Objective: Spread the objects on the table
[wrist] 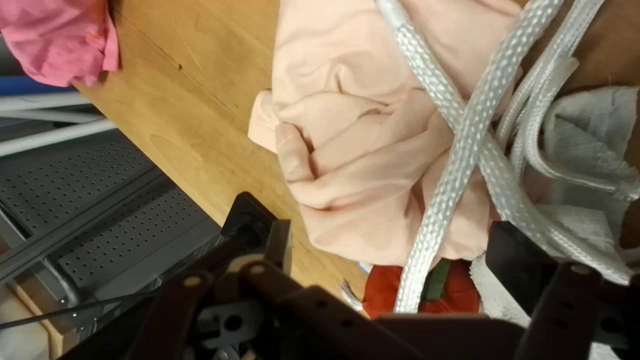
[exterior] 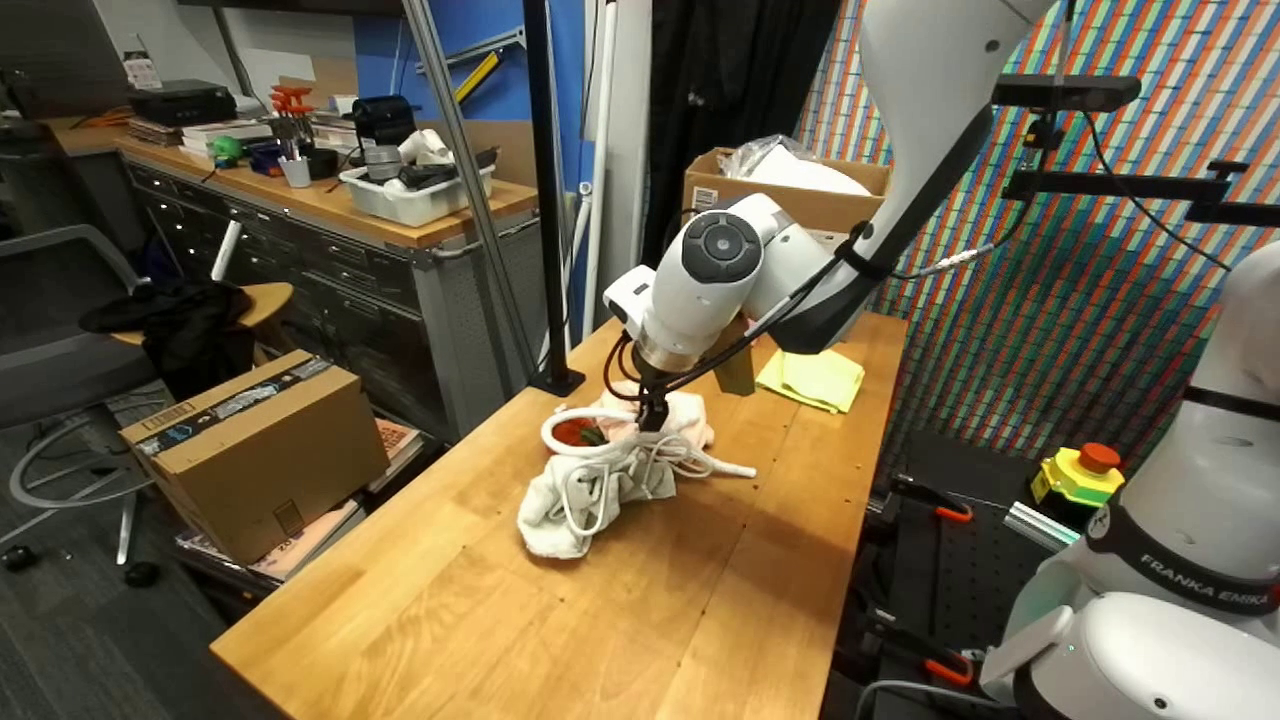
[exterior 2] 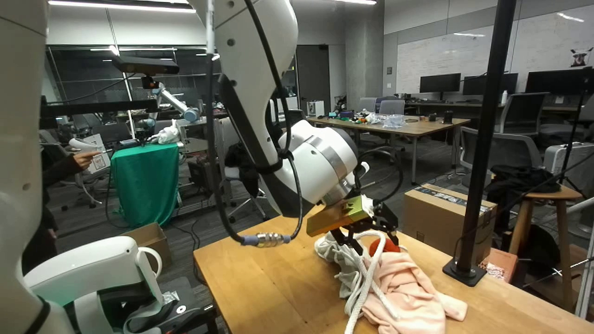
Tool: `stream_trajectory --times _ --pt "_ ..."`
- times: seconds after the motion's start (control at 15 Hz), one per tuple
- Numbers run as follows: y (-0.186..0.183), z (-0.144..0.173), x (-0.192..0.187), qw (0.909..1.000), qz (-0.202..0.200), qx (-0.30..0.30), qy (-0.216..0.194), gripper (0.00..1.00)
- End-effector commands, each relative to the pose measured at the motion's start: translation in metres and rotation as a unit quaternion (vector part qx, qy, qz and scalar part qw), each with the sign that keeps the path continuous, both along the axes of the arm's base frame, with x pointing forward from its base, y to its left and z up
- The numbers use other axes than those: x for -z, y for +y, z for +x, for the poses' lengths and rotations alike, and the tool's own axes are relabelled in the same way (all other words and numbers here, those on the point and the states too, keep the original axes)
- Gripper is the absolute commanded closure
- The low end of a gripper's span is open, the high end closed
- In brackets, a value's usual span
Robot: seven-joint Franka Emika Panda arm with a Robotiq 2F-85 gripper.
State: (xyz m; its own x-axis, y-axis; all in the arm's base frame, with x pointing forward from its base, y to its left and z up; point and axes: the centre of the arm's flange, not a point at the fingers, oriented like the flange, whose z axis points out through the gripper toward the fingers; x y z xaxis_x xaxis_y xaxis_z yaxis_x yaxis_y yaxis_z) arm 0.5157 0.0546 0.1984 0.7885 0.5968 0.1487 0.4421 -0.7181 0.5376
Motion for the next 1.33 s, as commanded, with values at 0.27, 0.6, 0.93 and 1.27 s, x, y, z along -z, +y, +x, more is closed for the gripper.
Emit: stream_trajectory --times 0.27,0.6,0.93,1.27 --pt "-0.028 0.06 0.04 0.997 0.026 0.071 -0.021 0.0" --pt "-0.05 0.076 0.034 0.9927 0.045 0.109 -0.026 0.0" --pt "-0.061 0.081 0.025 0.987 0.06 0.147 -0.027 0.0" --pt "-0.047 0.07 0.029 0.9909 0.056 0.121 -0.017 0.0"
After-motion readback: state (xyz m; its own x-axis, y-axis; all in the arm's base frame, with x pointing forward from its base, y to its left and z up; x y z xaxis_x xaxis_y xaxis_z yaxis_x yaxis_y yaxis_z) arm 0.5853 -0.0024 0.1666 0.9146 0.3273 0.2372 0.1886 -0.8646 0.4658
